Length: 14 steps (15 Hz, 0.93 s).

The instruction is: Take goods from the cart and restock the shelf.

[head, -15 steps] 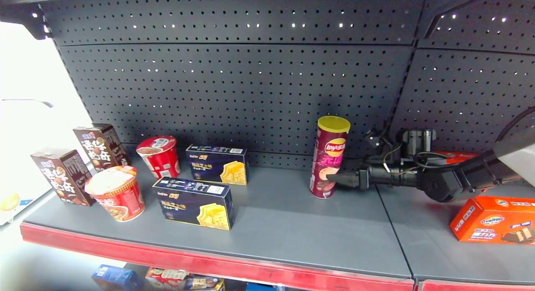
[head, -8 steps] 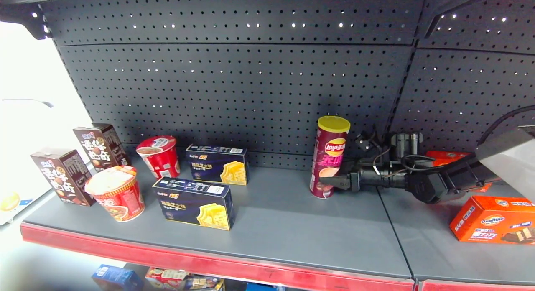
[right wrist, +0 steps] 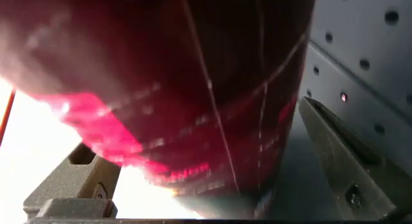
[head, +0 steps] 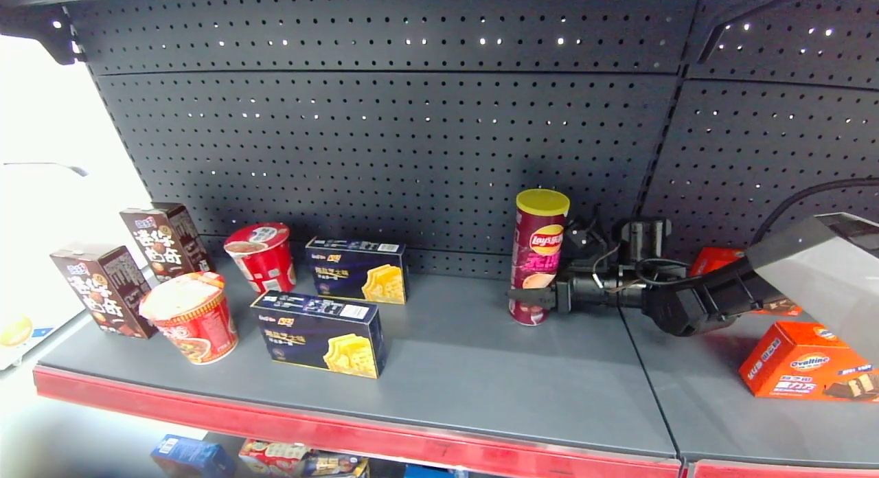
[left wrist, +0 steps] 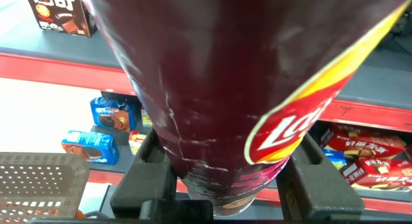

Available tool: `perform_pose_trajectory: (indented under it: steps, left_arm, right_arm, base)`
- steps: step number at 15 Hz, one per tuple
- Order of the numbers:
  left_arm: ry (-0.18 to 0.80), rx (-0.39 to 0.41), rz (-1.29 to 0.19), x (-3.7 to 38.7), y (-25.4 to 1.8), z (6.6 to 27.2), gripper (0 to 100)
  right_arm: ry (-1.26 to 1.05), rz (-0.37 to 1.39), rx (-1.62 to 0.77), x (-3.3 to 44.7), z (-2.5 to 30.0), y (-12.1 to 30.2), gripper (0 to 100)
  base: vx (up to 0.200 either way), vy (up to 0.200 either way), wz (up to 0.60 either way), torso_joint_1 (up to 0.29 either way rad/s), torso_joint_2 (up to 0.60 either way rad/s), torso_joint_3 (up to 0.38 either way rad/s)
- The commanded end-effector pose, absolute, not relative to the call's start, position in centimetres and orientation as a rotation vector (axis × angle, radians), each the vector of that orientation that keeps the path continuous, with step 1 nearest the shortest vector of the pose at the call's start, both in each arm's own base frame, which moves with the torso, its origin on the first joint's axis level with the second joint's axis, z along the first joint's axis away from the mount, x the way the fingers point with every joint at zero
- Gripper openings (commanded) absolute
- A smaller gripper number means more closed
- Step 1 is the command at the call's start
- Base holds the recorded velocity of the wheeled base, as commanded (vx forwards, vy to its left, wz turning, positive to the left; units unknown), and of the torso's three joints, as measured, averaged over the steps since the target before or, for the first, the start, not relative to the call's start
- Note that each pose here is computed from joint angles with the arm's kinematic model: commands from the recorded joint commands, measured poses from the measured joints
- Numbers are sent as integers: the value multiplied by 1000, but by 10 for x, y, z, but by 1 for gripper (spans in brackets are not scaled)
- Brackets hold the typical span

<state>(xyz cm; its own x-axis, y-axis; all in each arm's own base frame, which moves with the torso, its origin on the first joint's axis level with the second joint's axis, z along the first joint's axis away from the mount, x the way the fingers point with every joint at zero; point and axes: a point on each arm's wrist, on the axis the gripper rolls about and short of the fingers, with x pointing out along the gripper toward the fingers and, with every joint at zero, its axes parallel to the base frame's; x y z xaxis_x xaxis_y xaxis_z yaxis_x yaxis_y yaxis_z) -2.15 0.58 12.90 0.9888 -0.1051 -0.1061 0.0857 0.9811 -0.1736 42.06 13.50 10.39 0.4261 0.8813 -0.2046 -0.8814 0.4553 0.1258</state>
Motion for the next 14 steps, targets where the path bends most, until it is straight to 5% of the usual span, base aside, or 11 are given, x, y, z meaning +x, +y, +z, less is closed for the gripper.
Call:
perform_pose_trajectory:
  steps: [1, 14]
  left_arm:
    - [120, -169, -95, -21, 6, 128, 0]
    - [133, -168, -102, -20, 5, 122, 0]
  right_arm:
    - [261, 1104, 1, 421, 101, 137, 100]
    - [226, 1071, -21, 381, 136, 134, 100]
  base:
    - [0, 0, 0, 0, 0, 0]
    - [0, 0, 0, 0, 0, 0]
